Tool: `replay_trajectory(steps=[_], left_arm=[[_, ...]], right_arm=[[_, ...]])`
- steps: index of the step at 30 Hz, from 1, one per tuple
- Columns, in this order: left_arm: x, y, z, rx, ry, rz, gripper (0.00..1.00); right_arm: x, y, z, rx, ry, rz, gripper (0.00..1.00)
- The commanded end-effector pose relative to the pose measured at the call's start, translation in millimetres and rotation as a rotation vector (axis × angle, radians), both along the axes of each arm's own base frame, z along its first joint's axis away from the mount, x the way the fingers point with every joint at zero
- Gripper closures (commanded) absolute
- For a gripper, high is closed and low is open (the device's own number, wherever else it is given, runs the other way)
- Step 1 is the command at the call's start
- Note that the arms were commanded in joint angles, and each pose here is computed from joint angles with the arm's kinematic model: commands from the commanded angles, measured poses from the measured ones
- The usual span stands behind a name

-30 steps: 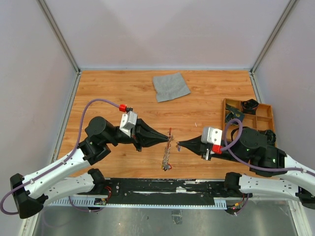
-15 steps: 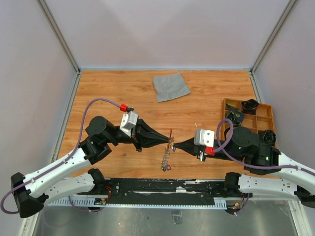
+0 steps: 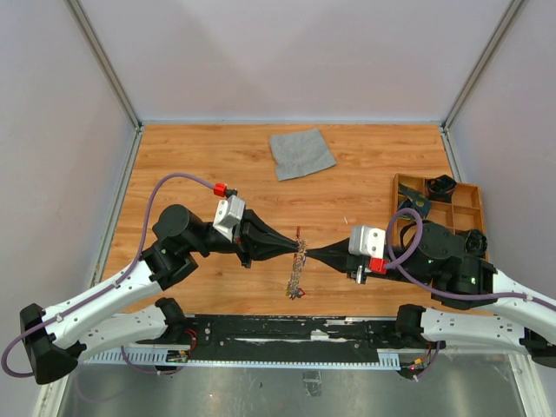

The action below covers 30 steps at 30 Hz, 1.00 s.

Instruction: Put the keys on the keyring

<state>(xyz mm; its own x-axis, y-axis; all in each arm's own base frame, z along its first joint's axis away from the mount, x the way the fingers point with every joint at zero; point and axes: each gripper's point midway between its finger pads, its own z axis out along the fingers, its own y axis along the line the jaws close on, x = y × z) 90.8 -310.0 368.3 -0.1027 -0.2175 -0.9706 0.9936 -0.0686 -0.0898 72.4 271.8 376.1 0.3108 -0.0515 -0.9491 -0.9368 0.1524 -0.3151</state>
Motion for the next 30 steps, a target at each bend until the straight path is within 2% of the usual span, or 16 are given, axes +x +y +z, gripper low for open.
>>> replay_trajectory(steps=[1, 30], left_arm=[[-4, 4, 32, -0.081, -0.056, -0.008, 0.99], [-5, 5, 33, -0.081, -0.054, -0.009, 1.0]], right_arm=[[5, -3, 17, 0.06, -0.023, -0.027, 0.99], [16, 1, -2, 0.01, -0.004, -0.08, 0.99]])
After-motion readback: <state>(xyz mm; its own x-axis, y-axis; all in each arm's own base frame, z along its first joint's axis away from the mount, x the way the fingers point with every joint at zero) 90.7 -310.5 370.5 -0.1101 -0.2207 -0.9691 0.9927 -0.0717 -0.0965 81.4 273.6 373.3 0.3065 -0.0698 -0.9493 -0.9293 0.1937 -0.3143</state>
